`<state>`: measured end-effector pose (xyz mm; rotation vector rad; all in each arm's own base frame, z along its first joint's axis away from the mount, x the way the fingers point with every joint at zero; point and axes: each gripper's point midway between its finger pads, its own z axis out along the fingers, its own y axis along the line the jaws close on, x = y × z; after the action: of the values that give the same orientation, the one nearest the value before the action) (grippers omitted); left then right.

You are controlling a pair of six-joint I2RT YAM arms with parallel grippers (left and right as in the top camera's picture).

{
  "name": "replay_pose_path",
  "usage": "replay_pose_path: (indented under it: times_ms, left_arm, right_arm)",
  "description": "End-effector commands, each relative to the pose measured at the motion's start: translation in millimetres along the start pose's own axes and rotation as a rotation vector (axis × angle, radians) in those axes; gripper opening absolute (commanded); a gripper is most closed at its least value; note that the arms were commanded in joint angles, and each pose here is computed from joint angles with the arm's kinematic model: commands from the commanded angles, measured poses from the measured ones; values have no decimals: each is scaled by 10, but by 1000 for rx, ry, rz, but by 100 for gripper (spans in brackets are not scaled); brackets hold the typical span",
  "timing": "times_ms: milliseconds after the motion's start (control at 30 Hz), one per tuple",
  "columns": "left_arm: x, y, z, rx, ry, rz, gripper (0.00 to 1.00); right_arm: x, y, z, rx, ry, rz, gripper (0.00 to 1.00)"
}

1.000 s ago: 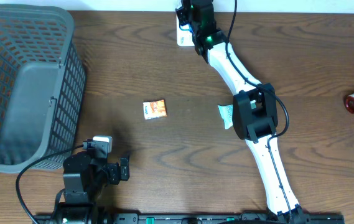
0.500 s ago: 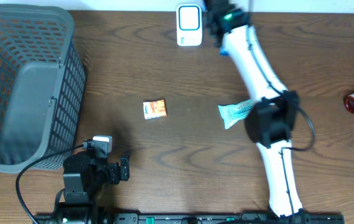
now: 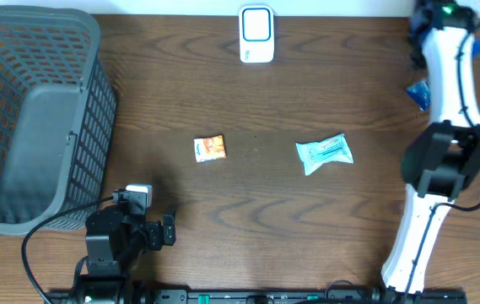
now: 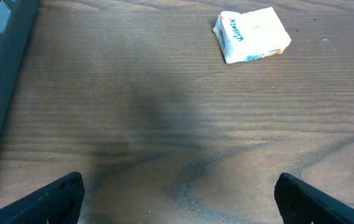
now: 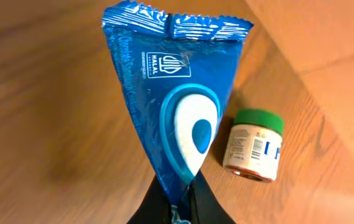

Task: Scan the item barcode
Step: 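Carry the Oreo pack right and release it beside the jar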

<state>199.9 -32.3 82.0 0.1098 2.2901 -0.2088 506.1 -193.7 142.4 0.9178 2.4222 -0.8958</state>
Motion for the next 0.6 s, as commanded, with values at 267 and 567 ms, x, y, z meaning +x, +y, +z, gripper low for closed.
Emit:
replay_pose_path:
  times_ms: [267,567]
  left_arm:
    - [10,-22,4,13,2,-1,98]
    - [10,-22,4,13,2,-1,98]
  right_arm:
    - [526,-507,1188,30,204,221,10]
    - [118,-344,627,-338,191,148,99]
